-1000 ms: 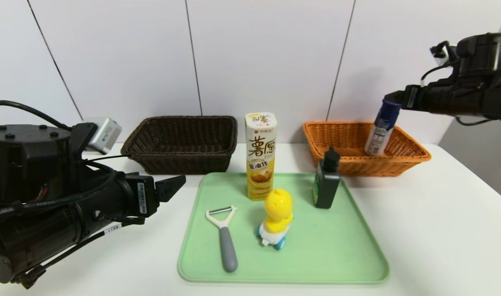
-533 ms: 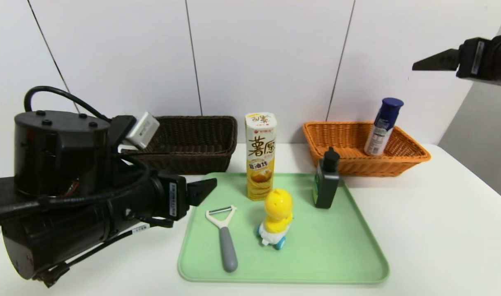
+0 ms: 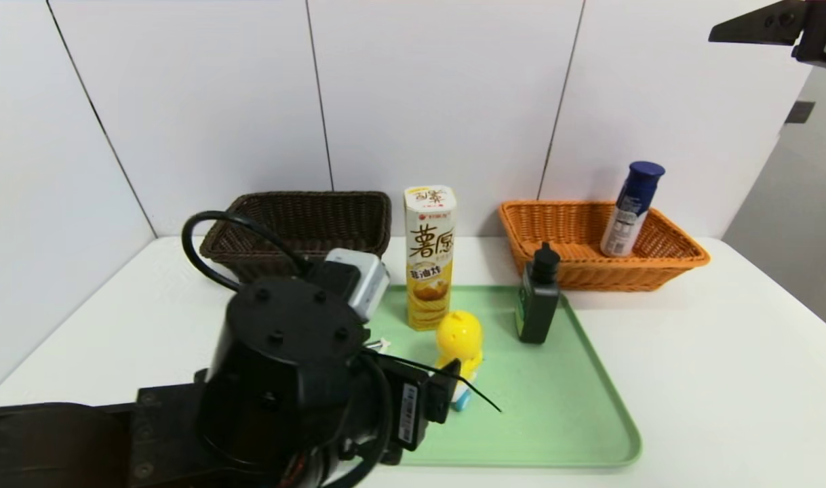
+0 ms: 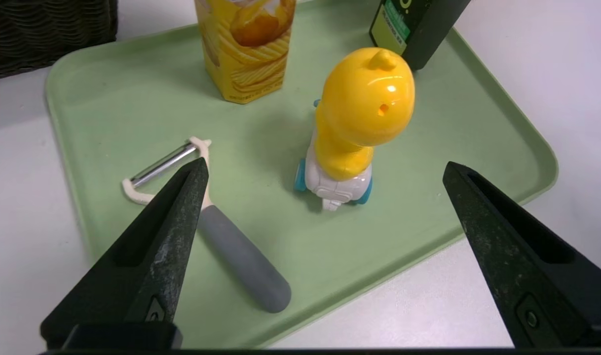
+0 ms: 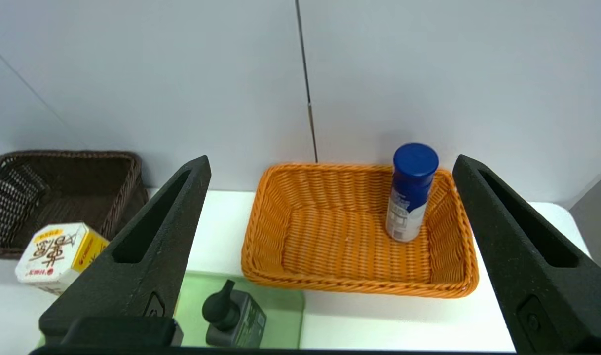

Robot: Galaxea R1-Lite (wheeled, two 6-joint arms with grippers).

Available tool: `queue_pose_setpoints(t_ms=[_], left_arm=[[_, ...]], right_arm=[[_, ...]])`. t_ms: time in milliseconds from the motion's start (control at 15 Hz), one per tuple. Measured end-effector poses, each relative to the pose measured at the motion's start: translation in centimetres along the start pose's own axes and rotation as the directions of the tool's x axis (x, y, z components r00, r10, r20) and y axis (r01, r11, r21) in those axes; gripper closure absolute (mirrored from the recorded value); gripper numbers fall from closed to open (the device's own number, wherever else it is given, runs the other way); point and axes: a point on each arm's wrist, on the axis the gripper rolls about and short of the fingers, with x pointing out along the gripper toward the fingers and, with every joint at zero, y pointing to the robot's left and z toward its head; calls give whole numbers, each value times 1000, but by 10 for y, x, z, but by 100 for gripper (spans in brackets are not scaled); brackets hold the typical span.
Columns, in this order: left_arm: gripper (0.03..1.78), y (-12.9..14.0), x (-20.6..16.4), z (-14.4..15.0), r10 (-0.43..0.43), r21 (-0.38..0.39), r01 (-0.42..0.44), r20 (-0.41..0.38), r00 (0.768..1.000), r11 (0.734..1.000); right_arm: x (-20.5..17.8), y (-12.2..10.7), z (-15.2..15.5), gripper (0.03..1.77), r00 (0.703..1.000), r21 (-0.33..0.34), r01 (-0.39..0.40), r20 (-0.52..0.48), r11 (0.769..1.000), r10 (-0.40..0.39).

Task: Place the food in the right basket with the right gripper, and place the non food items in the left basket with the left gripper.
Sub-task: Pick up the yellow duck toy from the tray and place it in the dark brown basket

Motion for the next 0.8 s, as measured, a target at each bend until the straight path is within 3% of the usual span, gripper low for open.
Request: queue_pose_setpoints(t_ms=[400, 800], left_arm=[[12, -8, 24, -41, 11, 27, -11, 0, 1000, 1000], [12, -16, 33, -58, 27, 100, -25, -21, 999, 995]], right_arm=[[2, -1, -5, 11, 1000, 86, 5, -12, 996, -4], [5, -3, -13, 11, 999, 86, 10, -43, 996, -7]])
